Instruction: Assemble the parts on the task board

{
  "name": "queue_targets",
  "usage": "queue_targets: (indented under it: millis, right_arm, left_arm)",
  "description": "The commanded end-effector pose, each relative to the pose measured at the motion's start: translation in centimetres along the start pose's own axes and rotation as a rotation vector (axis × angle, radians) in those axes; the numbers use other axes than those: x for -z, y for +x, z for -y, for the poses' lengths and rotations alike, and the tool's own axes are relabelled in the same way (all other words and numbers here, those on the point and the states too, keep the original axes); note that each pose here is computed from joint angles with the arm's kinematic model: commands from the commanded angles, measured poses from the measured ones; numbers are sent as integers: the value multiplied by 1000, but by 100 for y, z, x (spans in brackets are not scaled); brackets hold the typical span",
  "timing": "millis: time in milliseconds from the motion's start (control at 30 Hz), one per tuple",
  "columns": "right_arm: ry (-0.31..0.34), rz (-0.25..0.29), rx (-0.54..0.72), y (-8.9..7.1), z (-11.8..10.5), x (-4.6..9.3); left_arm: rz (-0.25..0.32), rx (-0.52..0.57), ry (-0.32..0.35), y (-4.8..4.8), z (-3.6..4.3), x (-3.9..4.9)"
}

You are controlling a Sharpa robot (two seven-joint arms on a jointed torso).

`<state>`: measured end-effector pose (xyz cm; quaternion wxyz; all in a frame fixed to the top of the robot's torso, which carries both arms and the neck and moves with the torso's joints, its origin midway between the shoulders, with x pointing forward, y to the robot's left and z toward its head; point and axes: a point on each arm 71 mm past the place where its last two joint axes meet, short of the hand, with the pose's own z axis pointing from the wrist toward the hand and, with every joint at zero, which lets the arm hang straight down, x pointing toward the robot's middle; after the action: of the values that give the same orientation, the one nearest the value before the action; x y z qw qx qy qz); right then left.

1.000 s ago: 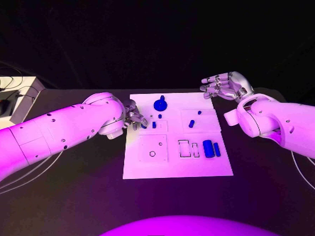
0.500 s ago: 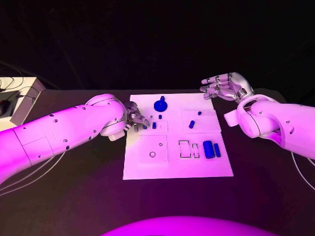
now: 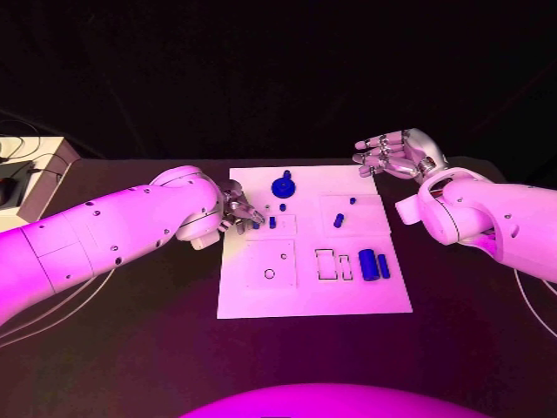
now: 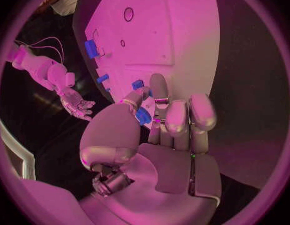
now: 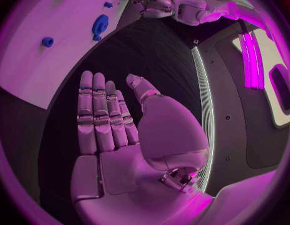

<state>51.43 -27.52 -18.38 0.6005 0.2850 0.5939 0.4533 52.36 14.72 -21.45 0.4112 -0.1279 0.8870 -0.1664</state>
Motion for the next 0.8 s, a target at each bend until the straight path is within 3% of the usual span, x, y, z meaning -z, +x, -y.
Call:
queue_targets:
  millis: [33,800]
  right_arm:
    - [-12,-13,-5,12,-9,1]
    - [-11,-14,-6,14,-7,5]
  left_arm:
    - [-25,-3,-5,33,-26,-7]
    - [-11,10,9,-7,-27,36]
